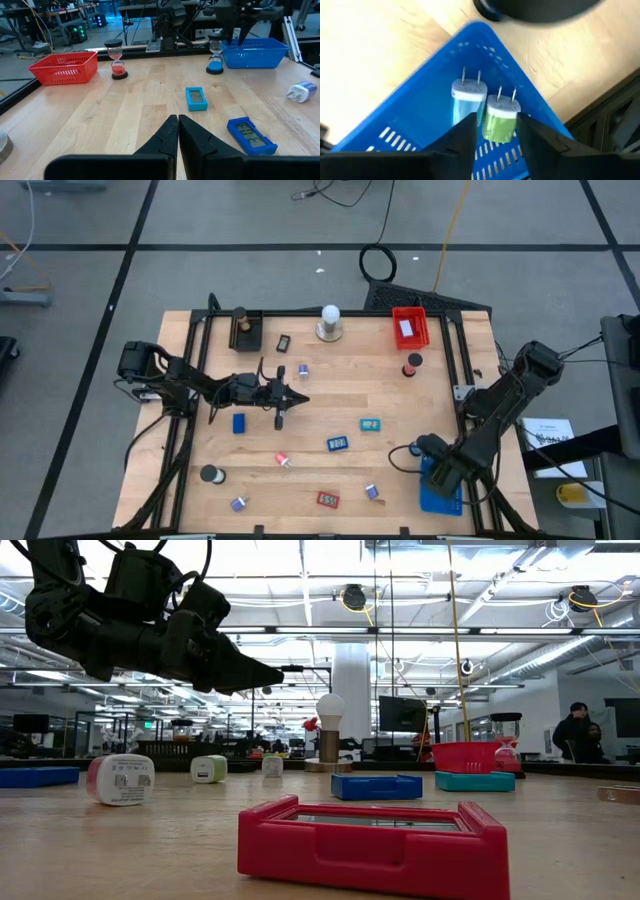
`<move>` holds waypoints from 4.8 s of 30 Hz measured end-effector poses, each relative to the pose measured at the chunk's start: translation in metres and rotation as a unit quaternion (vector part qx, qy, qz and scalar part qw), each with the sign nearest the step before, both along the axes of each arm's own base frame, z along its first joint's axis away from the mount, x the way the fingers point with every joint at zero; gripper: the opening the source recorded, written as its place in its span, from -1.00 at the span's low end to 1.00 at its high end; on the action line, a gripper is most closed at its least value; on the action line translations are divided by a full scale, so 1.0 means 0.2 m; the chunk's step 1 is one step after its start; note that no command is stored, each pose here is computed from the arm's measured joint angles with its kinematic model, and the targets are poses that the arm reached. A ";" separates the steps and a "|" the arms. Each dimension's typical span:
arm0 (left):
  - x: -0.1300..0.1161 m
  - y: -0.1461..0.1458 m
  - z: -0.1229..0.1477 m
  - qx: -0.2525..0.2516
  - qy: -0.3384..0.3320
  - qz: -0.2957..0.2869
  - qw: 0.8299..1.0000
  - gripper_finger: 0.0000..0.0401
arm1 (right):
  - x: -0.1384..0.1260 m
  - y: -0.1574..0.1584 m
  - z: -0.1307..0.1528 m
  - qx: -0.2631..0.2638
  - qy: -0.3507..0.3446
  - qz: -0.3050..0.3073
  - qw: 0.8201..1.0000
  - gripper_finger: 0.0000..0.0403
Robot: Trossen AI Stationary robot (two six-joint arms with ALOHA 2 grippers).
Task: Pick & Place Office items
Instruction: Put the blue hourglass into the black bin
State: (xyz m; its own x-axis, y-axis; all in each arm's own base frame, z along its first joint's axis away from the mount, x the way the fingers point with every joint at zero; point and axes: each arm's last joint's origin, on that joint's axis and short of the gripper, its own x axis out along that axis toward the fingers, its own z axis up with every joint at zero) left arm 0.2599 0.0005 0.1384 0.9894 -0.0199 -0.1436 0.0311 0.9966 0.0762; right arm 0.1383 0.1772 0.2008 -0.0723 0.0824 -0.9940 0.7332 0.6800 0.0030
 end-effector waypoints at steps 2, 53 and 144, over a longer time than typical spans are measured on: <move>0.00 0.00 0.00 0.000 0.000 0.000 1.000 -0.89 | 0.01 -0.02 0.02 0.007 -0.006 0.008 1.000 -0.55; 0.04 0.01 -0.01 -0.011 0.038 0.047 0.998 -0.89 | 0.23 -0.64 0.28 -0.057 -0.188 0.123 0.973 -0.60; 0.03 -0.01 -0.05 -0.010 0.079 0.035 0.996 -0.89 | 0.30 -0.51 -0.17 -0.168 -0.330 0.304 0.878 0.03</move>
State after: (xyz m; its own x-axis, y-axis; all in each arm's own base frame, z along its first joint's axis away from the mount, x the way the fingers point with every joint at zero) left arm 0.2655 -0.0006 0.1293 0.9537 0.0438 -0.2977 -0.0282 0.9980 0.0566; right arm 0.1980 0.0750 0.1671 0.5997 -0.0781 -0.7964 0.1487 0.9888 0.0150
